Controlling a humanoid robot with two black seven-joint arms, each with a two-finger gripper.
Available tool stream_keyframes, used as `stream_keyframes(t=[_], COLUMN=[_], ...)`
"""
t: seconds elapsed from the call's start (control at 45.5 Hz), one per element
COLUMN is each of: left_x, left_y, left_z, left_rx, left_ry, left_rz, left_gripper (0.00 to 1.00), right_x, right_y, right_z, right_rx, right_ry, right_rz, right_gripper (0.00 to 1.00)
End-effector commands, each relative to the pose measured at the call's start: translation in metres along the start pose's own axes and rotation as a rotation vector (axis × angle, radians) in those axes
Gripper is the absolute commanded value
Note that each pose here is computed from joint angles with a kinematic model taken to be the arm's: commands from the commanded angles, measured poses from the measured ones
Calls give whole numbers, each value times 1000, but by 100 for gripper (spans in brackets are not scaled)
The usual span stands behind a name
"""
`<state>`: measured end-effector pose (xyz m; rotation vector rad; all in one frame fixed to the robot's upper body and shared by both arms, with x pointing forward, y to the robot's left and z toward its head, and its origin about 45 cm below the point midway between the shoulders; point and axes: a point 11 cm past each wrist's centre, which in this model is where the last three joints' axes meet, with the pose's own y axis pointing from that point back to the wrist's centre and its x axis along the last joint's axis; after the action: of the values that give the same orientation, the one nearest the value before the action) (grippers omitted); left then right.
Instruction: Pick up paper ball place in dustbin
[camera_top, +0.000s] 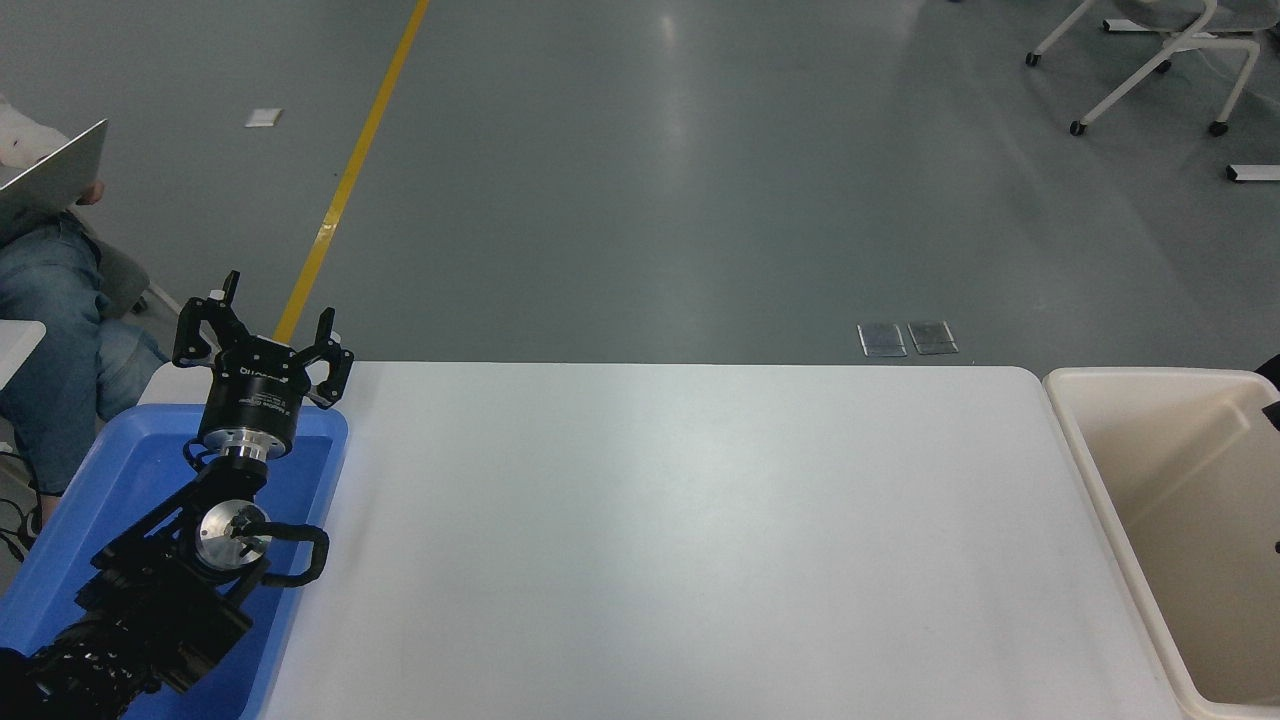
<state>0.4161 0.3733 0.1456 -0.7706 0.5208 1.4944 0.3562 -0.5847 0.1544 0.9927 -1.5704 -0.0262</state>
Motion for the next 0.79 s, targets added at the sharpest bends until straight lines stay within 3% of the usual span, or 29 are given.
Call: stream_keyframes(t=[0.0, 0.418, 0.769], left_x=[0, 0, 1], left_y=[0, 0, 0], left_z=[0, 0, 0], left_rx=[-1, -1, 0], left_ry=[0, 0, -1], left_rz=[-1, -1, 2], left_gripper=[99, 99, 99], right_x=[16, -32, -90], right_y=[12, 83, 150], right_z=[-67, -223, -251], right_rx=[112, 408, 456], right_ry=[-43, 259, 531], right_rz=[-13, -277, -609], right_gripper=[100, 100, 100])
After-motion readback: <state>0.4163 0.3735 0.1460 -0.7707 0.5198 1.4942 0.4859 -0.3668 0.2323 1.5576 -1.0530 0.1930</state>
